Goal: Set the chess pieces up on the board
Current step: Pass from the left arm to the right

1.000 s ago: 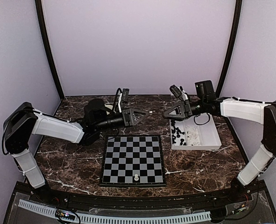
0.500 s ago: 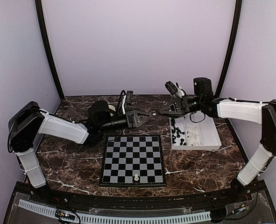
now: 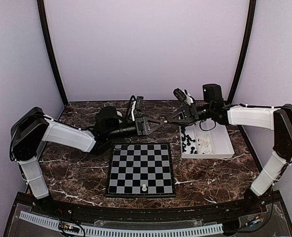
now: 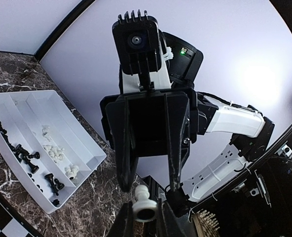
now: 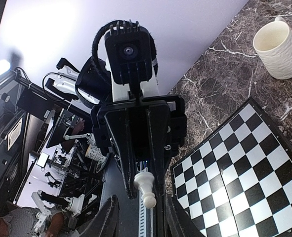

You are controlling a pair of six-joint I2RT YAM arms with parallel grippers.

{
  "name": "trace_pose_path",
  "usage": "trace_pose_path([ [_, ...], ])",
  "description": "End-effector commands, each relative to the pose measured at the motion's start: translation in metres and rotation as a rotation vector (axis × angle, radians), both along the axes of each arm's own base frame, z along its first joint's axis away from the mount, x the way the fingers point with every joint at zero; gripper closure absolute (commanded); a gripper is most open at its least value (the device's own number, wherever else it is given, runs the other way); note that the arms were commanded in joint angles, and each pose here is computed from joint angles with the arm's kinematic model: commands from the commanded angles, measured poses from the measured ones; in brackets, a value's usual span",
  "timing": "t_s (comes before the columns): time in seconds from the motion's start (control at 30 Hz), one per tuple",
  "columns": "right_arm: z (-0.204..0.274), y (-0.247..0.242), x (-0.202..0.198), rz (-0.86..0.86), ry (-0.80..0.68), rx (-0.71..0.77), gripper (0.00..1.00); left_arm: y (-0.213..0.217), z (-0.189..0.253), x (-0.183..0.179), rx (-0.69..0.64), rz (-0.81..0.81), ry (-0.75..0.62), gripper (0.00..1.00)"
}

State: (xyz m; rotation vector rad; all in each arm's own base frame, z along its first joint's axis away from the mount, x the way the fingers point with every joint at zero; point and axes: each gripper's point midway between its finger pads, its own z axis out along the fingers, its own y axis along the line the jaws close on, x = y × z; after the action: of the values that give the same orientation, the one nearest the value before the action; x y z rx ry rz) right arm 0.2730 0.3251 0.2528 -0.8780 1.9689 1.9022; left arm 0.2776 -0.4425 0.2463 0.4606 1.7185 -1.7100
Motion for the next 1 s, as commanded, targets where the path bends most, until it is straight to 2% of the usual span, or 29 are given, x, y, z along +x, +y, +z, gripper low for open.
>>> trace_pose_path([
  [0.0, 0.009, 0.006, 0.002, 0.009, -0.048, 0.019, 0.71, -0.005, 0.020, -0.004, -0.054, -0.028, -0.040, 0.96],
  [0.17, 0.006, 0.007, 0.001, 0.015, -0.036, 0.016, 0.78, -0.007, 0.020, -0.004, -0.063, -0.037, -0.034, 0.96],
  [0.53, 0.004, 0.009, 0.002, 0.018, -0.027, 0.012, 0.84, -0.007, 0.019, -0.003, -0.070, -0.035, -0.030, 0.95],
  [0.77, 0.006, 0.009, 0.002, 0.016, -0.037, 0.014, 0.98, -0.007, 0.016, -0.002, -0.066, -0.030, -0.025, 0.93],
  [0.83, 0.007, 0.010, 0.003, 0.015, -0.052, 0.013, 0.99, -0.007, 0.014, -0.001, -0.058, -0.026, -0.019, 0.87],
  [0.9, 0.007, 0.009, 0.007, 0.003, -0.077, -0.006, 1.00, -0.006, 0.012, 0.000, -0.042, -0.012, -0.014, 0.70],
  [0.93, 0.009, 0.009, 0.010, -0.007, -0.114, -0.017, 1.00, -0.005, 0.006, 0.000, -0.017, -0.006, -0.012, 0.66],
  [0.97, 0.005, 0.008, 0.012, -0.017, -0.121, -0.053, 1.00, -0.002, 0.009, 0.002, -0.013, 0.010, -0.022, 0.58],
])
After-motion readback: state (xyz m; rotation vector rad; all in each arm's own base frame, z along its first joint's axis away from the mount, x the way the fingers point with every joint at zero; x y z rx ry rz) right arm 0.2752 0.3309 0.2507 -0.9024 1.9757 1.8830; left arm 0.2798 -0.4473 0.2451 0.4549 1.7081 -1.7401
